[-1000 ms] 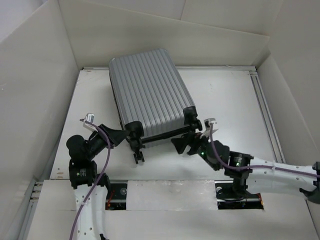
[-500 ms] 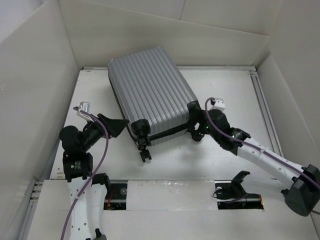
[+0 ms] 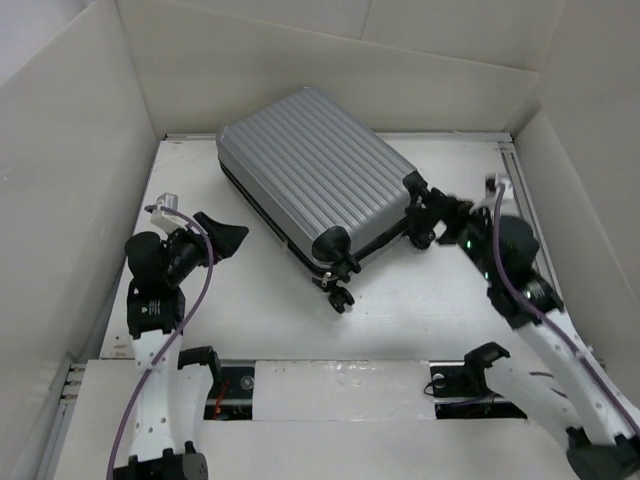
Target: Pack the luggage
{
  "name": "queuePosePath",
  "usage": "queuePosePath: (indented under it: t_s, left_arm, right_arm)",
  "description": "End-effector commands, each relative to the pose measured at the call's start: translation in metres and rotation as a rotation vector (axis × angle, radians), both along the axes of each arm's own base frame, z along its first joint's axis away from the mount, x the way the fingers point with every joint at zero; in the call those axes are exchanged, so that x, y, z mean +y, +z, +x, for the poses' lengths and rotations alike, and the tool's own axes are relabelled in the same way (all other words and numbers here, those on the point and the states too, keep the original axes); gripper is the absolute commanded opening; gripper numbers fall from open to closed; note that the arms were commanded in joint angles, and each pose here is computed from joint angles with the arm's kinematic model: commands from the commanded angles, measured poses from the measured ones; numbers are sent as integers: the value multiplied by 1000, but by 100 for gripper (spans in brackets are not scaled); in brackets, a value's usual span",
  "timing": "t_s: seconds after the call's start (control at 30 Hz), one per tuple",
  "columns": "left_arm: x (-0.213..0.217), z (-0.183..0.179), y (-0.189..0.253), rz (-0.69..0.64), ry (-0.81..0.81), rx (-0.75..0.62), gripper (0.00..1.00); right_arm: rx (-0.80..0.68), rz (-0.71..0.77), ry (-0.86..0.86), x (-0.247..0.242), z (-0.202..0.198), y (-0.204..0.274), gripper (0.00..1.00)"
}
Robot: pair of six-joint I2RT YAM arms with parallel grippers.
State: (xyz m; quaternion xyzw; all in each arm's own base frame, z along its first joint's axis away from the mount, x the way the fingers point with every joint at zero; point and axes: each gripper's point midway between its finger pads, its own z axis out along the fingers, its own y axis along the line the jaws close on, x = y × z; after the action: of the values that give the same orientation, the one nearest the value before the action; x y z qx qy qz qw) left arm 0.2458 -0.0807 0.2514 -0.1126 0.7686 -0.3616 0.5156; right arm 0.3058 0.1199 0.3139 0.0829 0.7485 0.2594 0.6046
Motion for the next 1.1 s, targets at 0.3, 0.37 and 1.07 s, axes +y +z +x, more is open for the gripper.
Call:
queuePosePath:
  t_s: [0.3,0.37,1.07]
  left_arm:
    - [-3,13,6,-10,-34,-55,76]
    - [-1,13,12,4,-26,-65,77]
    - [-26,-22,6,63,-230,-114,51]
  right_arm:
    - [18,-192,749,156,-128,-76,99]
    - [0,-247,784,177,-129,-67,99]
    - [109,-370,618,191,-123,-97,1]
